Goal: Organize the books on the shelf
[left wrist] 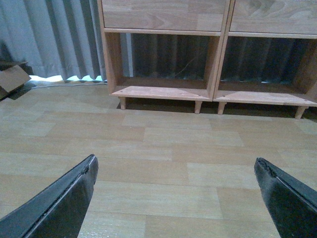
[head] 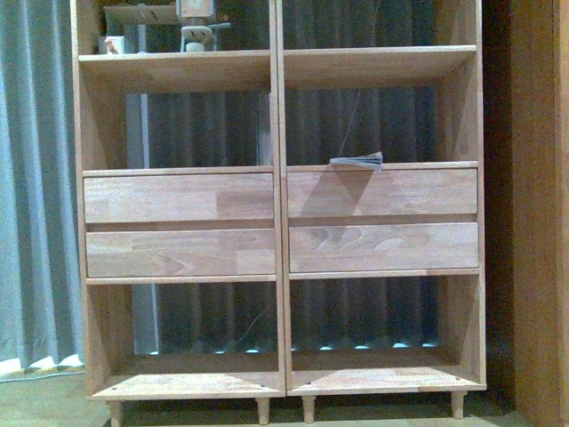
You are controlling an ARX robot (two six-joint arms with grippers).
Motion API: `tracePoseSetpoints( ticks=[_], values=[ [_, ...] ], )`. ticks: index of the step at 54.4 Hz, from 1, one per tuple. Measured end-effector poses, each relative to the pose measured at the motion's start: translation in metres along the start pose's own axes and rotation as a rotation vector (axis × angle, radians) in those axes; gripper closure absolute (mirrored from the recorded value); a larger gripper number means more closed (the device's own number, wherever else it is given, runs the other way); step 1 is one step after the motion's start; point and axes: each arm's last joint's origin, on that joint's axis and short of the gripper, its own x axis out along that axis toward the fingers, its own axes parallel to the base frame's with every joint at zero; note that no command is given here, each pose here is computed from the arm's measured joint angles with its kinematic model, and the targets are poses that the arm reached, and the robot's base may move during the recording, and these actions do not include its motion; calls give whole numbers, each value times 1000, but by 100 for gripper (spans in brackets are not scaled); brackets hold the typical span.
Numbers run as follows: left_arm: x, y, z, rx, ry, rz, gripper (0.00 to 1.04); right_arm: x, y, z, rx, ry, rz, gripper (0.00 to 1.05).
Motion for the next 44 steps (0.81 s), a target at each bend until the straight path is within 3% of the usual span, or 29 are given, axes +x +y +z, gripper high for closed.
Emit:
tracePoseSetpoints(
  ticks=[44],
  values=[
    [0,0,0,0,0,0,7,0,0,0,0,0,0,7]
  ],
)
